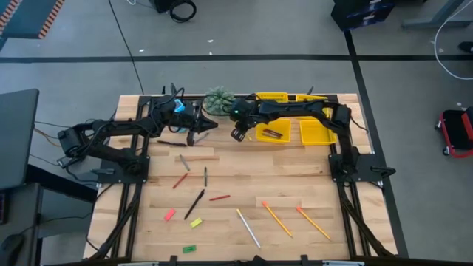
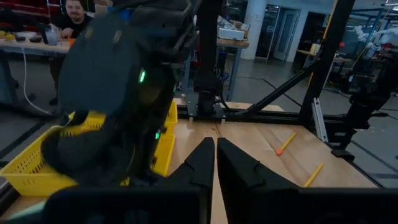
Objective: Sort crayons/erasers/pens/pencils in bins
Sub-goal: Put the yellow pen into the top right yellow bin
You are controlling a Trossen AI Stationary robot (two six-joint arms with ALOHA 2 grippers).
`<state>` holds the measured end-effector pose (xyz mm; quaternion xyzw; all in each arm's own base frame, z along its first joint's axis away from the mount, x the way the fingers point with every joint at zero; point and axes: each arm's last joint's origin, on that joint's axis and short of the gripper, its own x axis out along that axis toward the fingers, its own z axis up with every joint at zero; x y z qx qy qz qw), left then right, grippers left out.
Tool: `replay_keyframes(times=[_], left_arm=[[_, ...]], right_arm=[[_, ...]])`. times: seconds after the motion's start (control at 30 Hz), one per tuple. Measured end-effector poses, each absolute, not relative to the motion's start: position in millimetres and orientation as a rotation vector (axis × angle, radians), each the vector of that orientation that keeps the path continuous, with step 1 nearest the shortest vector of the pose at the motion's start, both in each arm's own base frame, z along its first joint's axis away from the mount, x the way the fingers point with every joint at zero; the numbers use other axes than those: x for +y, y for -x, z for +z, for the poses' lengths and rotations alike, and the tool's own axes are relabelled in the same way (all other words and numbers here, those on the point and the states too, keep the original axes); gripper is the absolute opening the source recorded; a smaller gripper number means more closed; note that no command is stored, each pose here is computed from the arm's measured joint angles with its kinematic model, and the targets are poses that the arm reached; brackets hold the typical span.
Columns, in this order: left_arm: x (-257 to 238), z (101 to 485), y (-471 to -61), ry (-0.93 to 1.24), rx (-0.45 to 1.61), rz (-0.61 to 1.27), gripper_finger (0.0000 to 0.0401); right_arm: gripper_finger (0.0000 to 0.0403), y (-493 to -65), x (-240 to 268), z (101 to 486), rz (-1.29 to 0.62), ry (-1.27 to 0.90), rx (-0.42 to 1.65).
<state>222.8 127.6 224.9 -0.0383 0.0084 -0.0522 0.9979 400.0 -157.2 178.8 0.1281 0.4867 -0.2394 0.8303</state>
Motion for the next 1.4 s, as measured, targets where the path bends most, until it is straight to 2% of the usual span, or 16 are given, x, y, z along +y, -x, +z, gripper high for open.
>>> replay_keyframes(times=[0.2, 0.43, 0.77, 1.4], left_arm=[[124.8, 230.6, -219.3, 0.071, 0.010, -0.120, 0.0017], [122.4, 233.5, -215.9, 0.070, 0.022, -0.125, 0.0015], [122.3, 233.2, -215.9, 0.072, 0.025, -0.129, 0.0020], [122.3, 233.0, -216.0, 0.075, 0.027, -0.128, 0.0014]], right_arm=[[0.0102, -402.9, -161.7, 159.8, -0.530, -0.279, 1.148], [0.0102, -401.6, -166.6, 164.9, -0.547, -0.296, 1.126], [0.0102, -408.2, -169.4, 135.7, -0.513, -0.342, 1.160], [0.0094, -412.9, -155.4, 143.6, -0.432, -0.303, 1.136]])
